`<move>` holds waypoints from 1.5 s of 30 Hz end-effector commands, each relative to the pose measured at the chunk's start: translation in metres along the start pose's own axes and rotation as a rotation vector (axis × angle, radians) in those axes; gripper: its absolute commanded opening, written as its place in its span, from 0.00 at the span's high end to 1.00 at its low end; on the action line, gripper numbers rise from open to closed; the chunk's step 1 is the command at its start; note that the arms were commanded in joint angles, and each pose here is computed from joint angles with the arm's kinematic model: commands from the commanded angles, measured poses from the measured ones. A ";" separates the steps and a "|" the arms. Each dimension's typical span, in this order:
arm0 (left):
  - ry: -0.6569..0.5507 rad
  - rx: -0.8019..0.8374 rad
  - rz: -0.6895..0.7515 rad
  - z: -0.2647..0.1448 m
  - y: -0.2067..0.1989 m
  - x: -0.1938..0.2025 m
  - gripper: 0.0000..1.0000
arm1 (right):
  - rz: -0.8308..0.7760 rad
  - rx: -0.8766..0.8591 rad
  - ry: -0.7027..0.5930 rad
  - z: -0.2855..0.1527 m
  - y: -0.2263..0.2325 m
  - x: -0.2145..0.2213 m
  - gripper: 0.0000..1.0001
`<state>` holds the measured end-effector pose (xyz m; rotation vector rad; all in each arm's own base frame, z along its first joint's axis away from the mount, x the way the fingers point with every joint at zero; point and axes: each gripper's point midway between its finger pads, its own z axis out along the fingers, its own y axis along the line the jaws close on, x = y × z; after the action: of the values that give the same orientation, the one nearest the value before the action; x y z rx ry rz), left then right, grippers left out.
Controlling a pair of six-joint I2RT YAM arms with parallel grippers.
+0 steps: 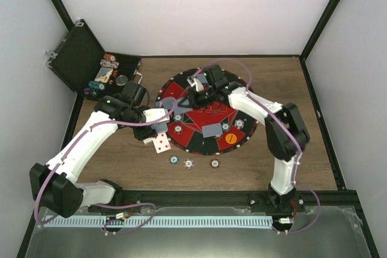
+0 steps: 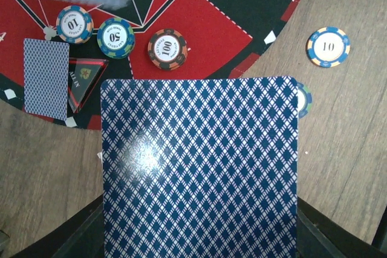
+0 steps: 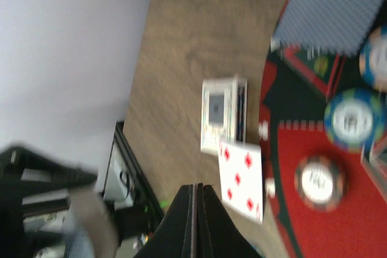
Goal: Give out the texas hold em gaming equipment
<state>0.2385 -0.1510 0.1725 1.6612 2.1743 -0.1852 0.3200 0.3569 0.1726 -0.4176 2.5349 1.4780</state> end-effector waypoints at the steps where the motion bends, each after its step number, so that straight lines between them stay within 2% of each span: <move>1: -0.063 0.003 -0.010 -0.019 -0.003 -0.012 0.96 | -0.012 0.045 -0.008 0.033 -0.024 -0.043 0.99; 7: -0.062 0.006 -0.019 -0.023 -0.008 -0.009 0.96 | 0.022 0.076 -0.014 0.091 -0.066 -0.098 0.99; 11: -0.060 0.001 -0.021 -0.026 -0.009 -0.008 0.96 | 0.073 0.043 -0.001 0.121 -0.085 -0.107 0.98; 15: -0.059 0.005 -0.026 -0.028 -0.011 -0.007 0.96 | 0.057 0.047 -0.017 0.129 -0.085 -0.113 0.96; 21: -0.064 0.008 -0.026 -0.028 -0.012 -0.008 0.96 | 0.035 0.080 -0.025 0.124 -0.083 -0.114 0.86; 27: -0.067 0.016 -0.034 -0.028 -0.012 -0.010 0.96 | 0.007 0.113 -0.037 0.116 -0.080 -0.117 0.55; 33: -0.065 0.019 -0.038 -0.028 -0.012 -0.010 0.96 | -0.053 0.213 -0.064 0.099 -0.079 -0.123 0.49; 40: -0.063 0.014 -0.035 -0.028 -0.010 -0.010 0.96 | -0.132 0.204 -0.123 0.051 -0.029 -0.134 0.45; 45: -0.068 0.013 -0.036 -0.027 -0.009 -0.012 0.96 | -0.143 0.166 -0.140 0.026 0.000 -0.120 0.43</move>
<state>0.2220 -0.1508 0.1897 1.6213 2.1871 -0.2492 0.4479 0.4066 0.1485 -0.4126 2.5198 1.1699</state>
